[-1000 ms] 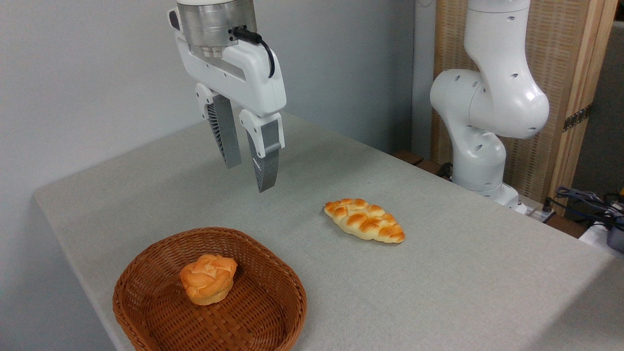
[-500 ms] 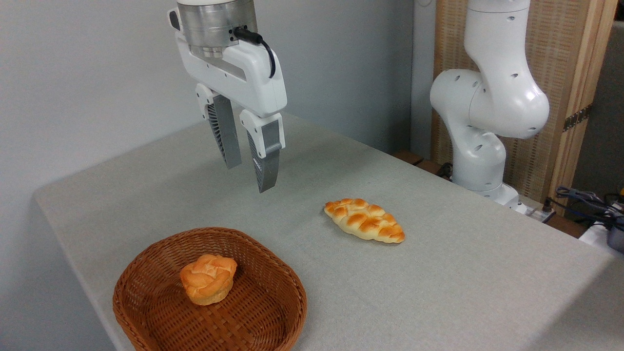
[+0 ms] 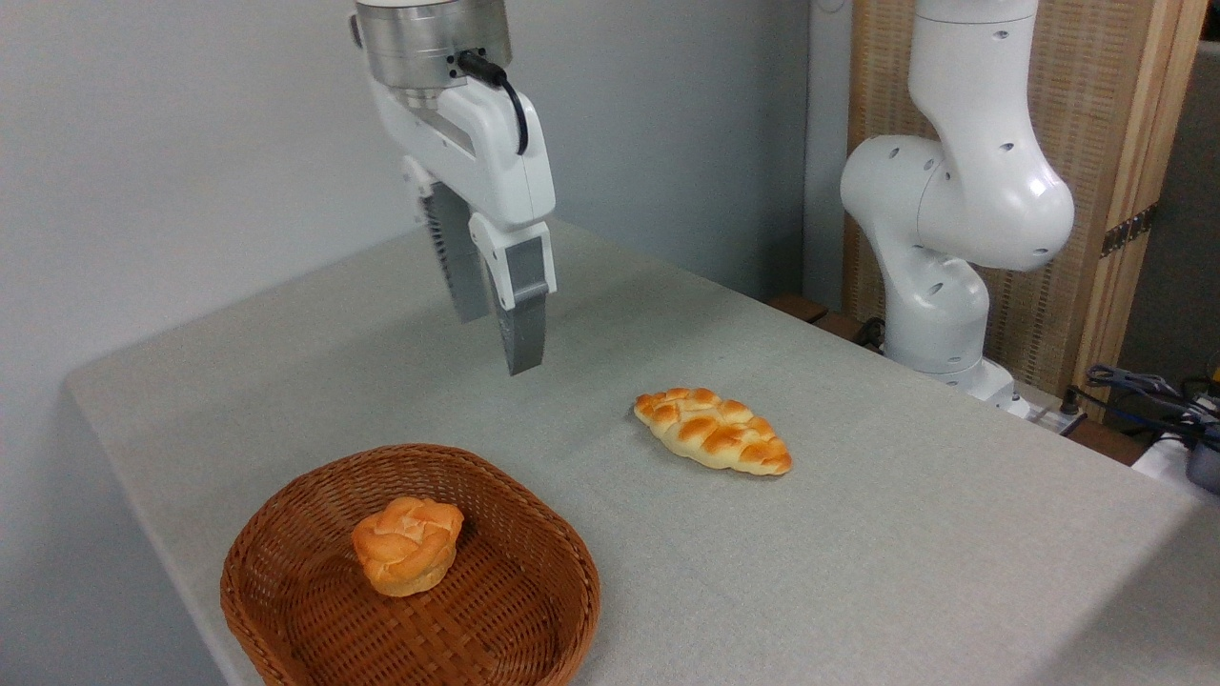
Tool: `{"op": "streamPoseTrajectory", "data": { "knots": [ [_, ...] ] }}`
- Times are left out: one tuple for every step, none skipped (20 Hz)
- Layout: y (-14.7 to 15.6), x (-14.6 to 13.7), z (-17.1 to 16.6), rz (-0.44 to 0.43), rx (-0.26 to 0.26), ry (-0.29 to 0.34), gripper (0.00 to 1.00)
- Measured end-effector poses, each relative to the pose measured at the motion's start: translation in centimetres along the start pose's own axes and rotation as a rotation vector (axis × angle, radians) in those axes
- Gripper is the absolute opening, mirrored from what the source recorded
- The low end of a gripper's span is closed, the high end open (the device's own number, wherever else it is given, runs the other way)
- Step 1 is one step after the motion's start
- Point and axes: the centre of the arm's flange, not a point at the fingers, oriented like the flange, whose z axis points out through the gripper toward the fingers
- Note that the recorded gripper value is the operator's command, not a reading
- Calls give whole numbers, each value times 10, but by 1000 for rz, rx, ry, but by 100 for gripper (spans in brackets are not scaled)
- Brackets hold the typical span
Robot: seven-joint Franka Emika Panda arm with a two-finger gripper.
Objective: Put bread into the basket
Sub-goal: 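Move the open gripper toward the braided bread roll on the table, then lower the gripper onto the braided roll and close around its middle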
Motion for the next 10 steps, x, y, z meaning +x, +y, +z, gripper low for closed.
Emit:
{"op": "streamPoseTrajectory", "data": {
  "knots": [
    [2, -7, 0, 59, -5, -4, 100],
    [5, -14, 1, 116, -10, -8, 100],
    [9, -21, 3, 173, -17, -13, 100],
    [13, -27, 6, 224, -25, -17, 100],
    [15, -29, 9, 251, -30, -19, 100],
    [20, -33, 13, 301, -40, -24, 100],
    [26, -36, 18, 350, -52, -29, 100],
    [28, -38, 22, 376, -59, -32, 100],
    [33, -41, 28, 429, -74, -37, 100],
    [38, -45, 36, 485, -91, -42, 100]
  ]
}}
